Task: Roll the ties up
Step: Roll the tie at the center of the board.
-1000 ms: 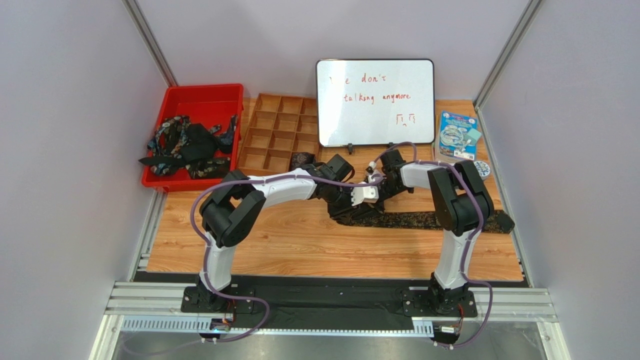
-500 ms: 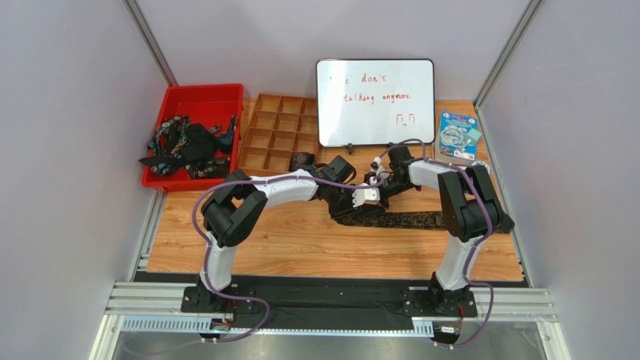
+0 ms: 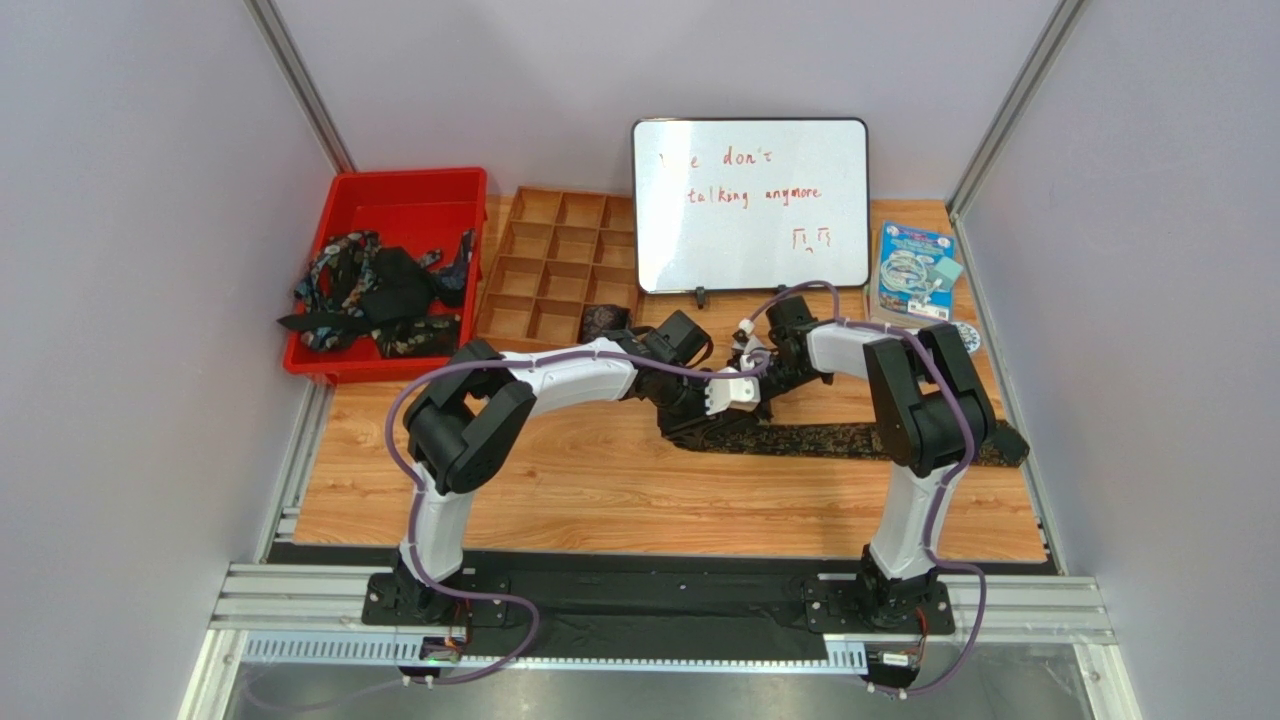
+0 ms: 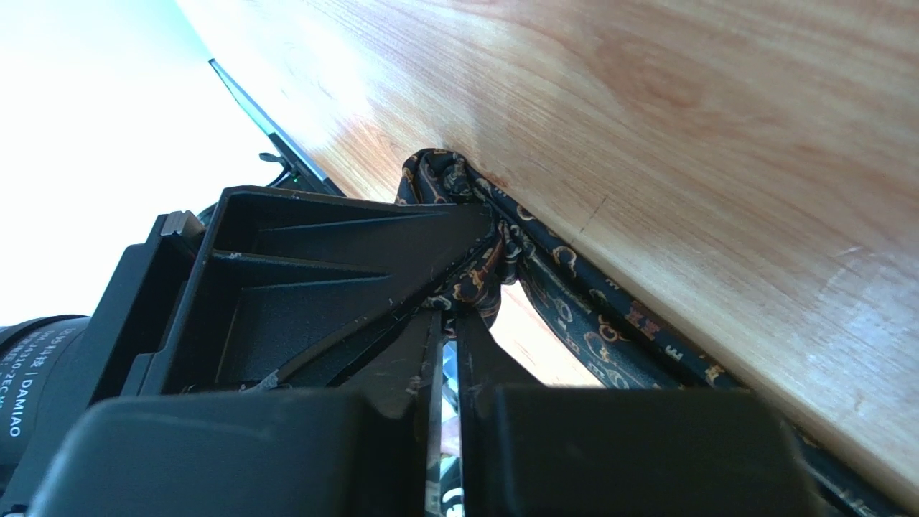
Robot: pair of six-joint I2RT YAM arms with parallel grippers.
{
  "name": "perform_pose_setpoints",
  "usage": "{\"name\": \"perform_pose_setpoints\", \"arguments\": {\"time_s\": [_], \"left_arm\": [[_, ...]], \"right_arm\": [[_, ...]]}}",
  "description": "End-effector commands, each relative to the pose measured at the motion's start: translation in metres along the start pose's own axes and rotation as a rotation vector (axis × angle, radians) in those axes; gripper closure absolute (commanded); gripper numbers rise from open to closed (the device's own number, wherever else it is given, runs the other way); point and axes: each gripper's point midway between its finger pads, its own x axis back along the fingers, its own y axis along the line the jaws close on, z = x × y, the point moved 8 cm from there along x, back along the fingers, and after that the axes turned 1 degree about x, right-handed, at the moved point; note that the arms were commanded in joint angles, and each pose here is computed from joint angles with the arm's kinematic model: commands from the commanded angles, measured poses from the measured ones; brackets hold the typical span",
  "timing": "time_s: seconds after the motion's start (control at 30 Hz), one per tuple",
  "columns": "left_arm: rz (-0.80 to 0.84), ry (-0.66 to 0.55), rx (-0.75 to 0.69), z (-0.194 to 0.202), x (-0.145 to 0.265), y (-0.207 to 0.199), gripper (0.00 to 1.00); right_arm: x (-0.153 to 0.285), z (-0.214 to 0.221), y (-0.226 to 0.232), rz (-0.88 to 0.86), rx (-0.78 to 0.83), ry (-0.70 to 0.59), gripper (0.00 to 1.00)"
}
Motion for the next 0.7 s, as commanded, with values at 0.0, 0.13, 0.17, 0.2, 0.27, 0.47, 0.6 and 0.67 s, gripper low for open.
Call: {"name": "perform_pose_setpoints", "arguments": {"time_s": [0.0, 0.13, 0.17, 0.2, 0.27, 0.47, 0.6, 0.67], "left_arm": [[0.082, 0.173, 0.019, 0.044, -0.016, -0.019, 0.62], [0.072, 0.127, -0.008, 0.035, -0.003, -0.018, 0.53], [0.071, 0.115, -0.008, 0.033, 0.0, -0.017, 0.47], [0.073, 0.104, -0.009, 0.031, 0.001, -0.017, 0.45], [0.07, 0.078, -0.015, 0.026, 0.007, -0.015, 0.39], [0.038, -0.002, -0.032, 0.012, 0.024, -0.013, 0.27], [0.001, -0.043, -0.046, 0.007, 0.028, -0.012, 0.23], [-0.011, -0.049, -0.023, 0.006, 0.028, -0.011, 0.21]], "right_arm": [[-0.004, -0.012, -0.007, 0.078, 0.076, -0.049, 1.0], [-0.005, -0.011, -0.021, 0.12, 0.044, -0.039, 1.0], [-0.004, -0.012, -0.025, 0.14, 0.034, -0.042, 1.0], [-0.005, -0.011, -0.029, 0.148, 0.024, -0.036, 1.0], [-0.005, -0.012, -0.036, 0.169, 0.005, -0.033, 1.0], [-0.008, -0.013, -0.047, 0.21, -0.01, -0.03, 1.0], [-0.01, -0.014, -0.053, 0.222, -0.032, -0.022, 1.0], [-0.01, -0.014, -0.055, 0.228, -0.029, -0.018, 1.0]]}}
